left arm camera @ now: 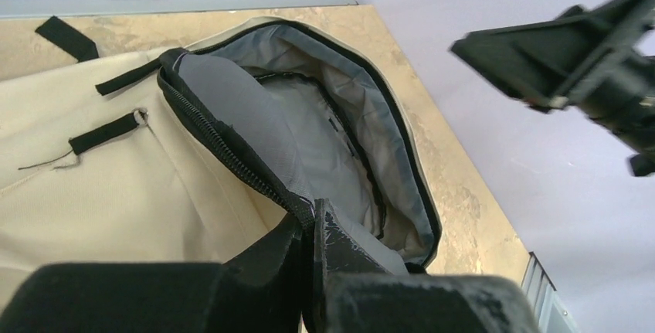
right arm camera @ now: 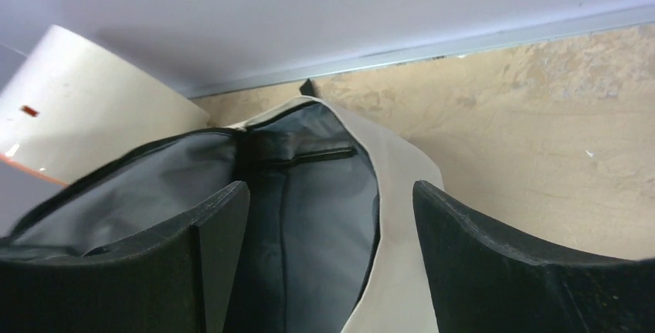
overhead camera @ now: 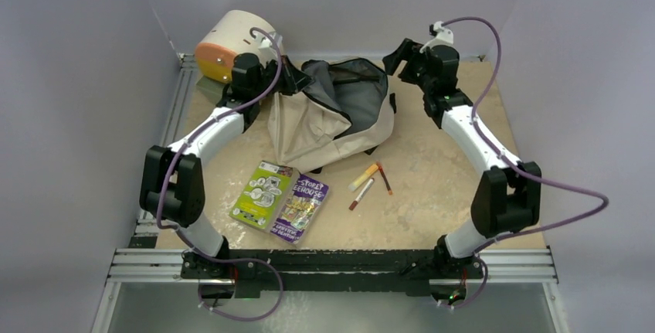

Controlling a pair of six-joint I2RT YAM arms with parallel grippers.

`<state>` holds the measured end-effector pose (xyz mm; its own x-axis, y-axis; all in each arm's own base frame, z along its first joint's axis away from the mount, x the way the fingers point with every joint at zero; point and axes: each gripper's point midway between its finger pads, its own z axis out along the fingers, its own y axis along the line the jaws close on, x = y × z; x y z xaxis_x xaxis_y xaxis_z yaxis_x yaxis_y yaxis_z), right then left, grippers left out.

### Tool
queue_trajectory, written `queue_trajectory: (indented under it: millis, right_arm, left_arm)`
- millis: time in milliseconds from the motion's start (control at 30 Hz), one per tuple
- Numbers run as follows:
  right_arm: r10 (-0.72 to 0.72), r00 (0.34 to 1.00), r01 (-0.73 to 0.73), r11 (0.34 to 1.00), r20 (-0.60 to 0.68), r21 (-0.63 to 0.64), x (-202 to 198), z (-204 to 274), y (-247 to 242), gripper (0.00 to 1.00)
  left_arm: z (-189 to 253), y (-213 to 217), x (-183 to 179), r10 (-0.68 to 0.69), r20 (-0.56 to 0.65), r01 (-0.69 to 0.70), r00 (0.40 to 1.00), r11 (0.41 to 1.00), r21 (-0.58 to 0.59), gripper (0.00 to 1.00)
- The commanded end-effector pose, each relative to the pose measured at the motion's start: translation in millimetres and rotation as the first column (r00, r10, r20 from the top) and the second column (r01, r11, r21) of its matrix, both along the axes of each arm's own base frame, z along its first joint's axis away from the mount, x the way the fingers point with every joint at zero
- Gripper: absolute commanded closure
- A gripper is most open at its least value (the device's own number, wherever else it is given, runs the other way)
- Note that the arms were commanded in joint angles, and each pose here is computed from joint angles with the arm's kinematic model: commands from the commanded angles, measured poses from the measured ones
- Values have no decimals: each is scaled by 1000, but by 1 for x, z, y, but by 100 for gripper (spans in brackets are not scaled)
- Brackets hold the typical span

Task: Pack the student bag
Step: Adjust the student bag at the center of the board.

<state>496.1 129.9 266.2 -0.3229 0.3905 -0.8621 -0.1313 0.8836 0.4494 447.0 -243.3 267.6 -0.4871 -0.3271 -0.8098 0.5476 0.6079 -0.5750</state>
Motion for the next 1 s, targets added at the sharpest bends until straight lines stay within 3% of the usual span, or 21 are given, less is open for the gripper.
queue_trajectory:
  millis: [0, 133, 333, 467, 767, 900, 967]
  right_arm:
    - [48, 996, -48, 999, 78, -2, -24, 32, 3, 20]
    - [73, 997, -73, 997, 18, -4, -37, 19, 5, 20]
    - [-103, 977, 83, 990, -189, -110, -27, -38, -25, 16]
    - [-39, 955, 5, 994, -294, -113, -21, -68, -11, 15]
    - [61, 930, -87, 995, -363, -57, -4, -97, 12, 15]
    - [59, 917, -91, 994, -395, -62, 2, -110, 14, 23]
    - [59, 921, -87, 995, -385, -55, 5, -107, 16, 38]
  left_arm:
    - [1, -1, 3, -1, 35, 1, 999, 1000, -16, 100]
    - [-23, 5, 4, 23, 0, -23, 1000, 999, 34, 100]
    - [-40, 7, 9, 34, -25, -32, 999, 996, 85, 100]
    - [-44, 6, 9, 28, -33, -24, 999, 996, 89, 100]
    - [-51, 6, 7, 10, -38, -6, 999, 994, 108, 100]
    - [-54, 4, 7, -2, -41, 6, 999, 994, 109, 100]
    - [-55, 3, 8, -2, -44, 7, 999, 994, 109, 100]
